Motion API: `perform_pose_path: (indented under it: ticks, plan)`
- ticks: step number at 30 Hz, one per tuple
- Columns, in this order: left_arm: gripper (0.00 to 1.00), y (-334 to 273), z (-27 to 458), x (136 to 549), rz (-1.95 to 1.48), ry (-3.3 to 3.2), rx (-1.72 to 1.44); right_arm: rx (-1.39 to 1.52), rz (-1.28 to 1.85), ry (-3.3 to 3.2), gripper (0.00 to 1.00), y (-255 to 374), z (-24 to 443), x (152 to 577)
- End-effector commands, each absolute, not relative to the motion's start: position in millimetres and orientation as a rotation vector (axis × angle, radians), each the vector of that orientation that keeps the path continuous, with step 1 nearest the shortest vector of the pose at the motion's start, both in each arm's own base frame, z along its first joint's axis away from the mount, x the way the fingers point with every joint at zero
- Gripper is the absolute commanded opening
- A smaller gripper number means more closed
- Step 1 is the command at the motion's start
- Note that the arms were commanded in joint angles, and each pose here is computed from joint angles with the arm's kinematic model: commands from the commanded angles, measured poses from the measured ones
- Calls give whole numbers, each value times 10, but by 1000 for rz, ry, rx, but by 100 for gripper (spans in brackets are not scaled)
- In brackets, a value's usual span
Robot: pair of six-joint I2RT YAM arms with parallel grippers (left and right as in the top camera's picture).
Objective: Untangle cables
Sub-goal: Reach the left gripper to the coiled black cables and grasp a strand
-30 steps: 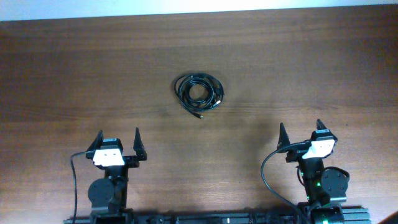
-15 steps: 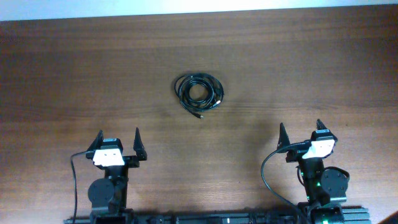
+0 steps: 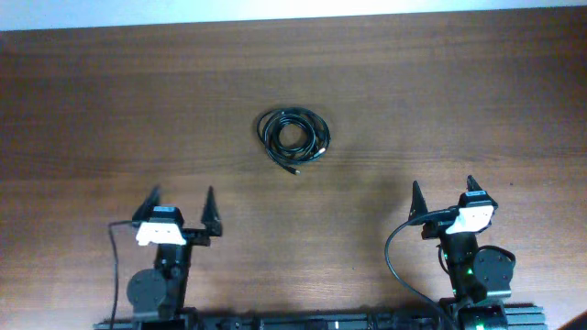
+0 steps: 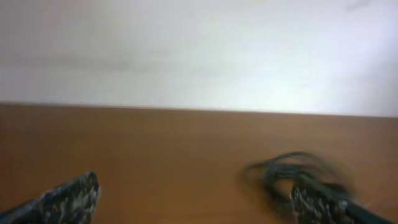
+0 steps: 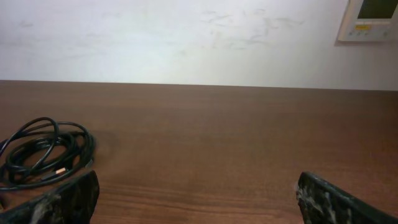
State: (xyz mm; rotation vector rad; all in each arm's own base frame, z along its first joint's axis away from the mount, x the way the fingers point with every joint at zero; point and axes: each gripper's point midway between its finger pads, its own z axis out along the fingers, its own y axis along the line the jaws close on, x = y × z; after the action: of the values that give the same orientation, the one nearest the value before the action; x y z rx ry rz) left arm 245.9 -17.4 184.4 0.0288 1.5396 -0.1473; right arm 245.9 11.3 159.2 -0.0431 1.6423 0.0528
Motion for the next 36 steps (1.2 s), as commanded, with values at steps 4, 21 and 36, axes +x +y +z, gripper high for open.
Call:
perform_pose_path:
  ticks: [4, 21, 36]
  plan:
    - [99, -784, 2591, 2121, -418, 1236, 338, -26, 53, 1648, 98, 91, 1561, 2460]
    - [99, -1331, 2814, 3190, -1109, 2224, 489, -26, 53, 1648, 98, 91, 1561, 2460]
    - [99, -1687, 1606, 4228, -546, 2500, 591, -26, 53, 1648, 99, 91, 1561, 2460]
